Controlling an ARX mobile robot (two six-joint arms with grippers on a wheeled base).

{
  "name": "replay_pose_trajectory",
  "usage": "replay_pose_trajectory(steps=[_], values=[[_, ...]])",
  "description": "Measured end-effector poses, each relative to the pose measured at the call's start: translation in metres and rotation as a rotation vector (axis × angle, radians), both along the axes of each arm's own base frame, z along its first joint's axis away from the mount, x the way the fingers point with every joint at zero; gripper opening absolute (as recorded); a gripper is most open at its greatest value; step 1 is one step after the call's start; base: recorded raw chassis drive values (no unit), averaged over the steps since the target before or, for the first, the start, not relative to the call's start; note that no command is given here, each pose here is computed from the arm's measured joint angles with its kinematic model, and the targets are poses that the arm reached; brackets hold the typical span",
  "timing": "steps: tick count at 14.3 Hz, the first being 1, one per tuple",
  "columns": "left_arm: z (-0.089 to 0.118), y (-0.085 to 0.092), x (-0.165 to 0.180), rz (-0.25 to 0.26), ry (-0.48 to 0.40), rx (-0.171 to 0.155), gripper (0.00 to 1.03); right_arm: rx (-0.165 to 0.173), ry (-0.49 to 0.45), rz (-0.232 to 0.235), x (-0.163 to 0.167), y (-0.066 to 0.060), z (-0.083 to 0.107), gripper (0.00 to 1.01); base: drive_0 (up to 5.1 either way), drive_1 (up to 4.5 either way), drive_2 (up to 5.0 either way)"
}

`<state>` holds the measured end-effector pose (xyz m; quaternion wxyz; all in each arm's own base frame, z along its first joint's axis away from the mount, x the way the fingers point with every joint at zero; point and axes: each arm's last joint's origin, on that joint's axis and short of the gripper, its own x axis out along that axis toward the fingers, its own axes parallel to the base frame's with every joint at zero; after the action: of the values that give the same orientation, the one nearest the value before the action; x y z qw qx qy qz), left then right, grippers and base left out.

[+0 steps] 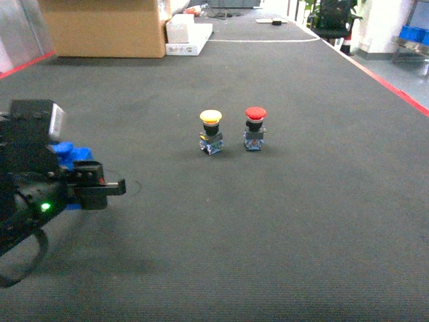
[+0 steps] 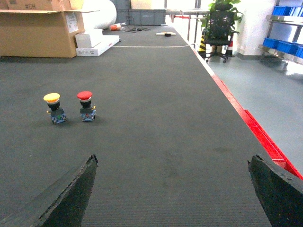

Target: Pick blue part to blue bin on bottom shelf

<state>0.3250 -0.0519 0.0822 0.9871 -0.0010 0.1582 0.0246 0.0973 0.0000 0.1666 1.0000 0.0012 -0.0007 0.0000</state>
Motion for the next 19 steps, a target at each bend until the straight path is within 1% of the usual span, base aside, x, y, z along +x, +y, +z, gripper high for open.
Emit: replay_pose_trajectory(steps=[1,2,3,4,5,7,8,9,10,11,12,13,14,15,16,17,19], values=[[0.015,0.002,-0.023,0.015,-0.009,-0.007,0.44,0.000,0.000,0.000,0.000,0.000,0.000,0.98,0.0,0.00,0.0],[0.028,0.002,-0.052,0.016,-0.002,-0.003,0.44,0.000,0.000,0.000,0.000,0.000,0.000,0.98,0.0,0.00,0.0],[0.038,0.003,-0.082,0.023,0.024,0.010,0.44,0.000,0.000,0.000,0.000,0.000,0.000,0.98,0.0,0.00,0.0],[0.048,0.002,-0.105,0.023,0.022,0.033,0.44,0.000,0.000,0.000,0.000,0.000,0.000,0.98,0.0,0.00,0.0],[0.066,-0.001,-0.125,0.025,-0.021,0.052,0.44,0.000,0.000,0.000,0.000,0.000,0.000,0.98,0.0,0.00,0.0],[0.112,-0.004,-0.159,0.047,-0.176,0.040,0.44,0.000,0.000,0.000,0.000,0.000,0.000,0.98,0.0,0.00,0.0],[0.126,-0.004,-0.176,0.063,-0.228,0.039,0.44,0.000,0.000,0.000,0.000,0.000,0.000,0.98,0.0,0.00,0.0],[0.133,-0.004,-0.190,0.073,-0.260,0.038,0.44,0.000,0.000,0.000,0.000,0.000,0.000,0.98,0.0,0.00,0.0],[0.139,-0.004,-0.204,0.082,-0.290,0.042,0.44,0.000,0.000,0.000,0.000,0.000,0.000,0.98,0.0,0.00,0.0],[0.142,-0.004,-0.218,0.085,-0.296,0.041,0.44,0.000,0.000,0.000,0.000,0.000,0.000,0.98,0.0,0.00,0.0],[0.142,-0.003,-0.227,0.088,-0.298,0.026,0.44,0.000,0.000,0.000,0.000,0.000,0.000,0.98,0.0,0.00,0.0],[0.141,-0.001,-0.228,0.107,-0.287,0.011,0.44,0.000,-0.001,0.000,0.000,0.000,0.000,0.98,0.0,0.00,0.0],[0.131,0.001,-0.227,0.132,-0.261,0.018,0.44,0.000,0.000,0.000,0.000,0.000,0.000,0.98,0.0,0.00,0.0],[0.123,0.002,-0.227,0.119,-0.233,0.034,0.44,0.000,0.000,0.000,0.000,0.000,0.000,0.98,0.0,0.00,0.0],[0.120,0.004,-0.227,0.145,-0.217,0.053,0.44,0.000,0.000,0.000,0.000,0.000,0.000,0.98,0.0,0.00,0.0],[0.120,0.006,-0.227,0.168,-0.219,0.056,0.44,0.000,0.000,0.000,0.000,0.000,0.000,0.98,0.0,0.00,0.0],[0.120,0.006,-0.227,0.166,-0.219,0.055,0.44,0.000,0.000,0.000,0.000,0.000,0.000,0.98,0.0,0.00,0.0]])
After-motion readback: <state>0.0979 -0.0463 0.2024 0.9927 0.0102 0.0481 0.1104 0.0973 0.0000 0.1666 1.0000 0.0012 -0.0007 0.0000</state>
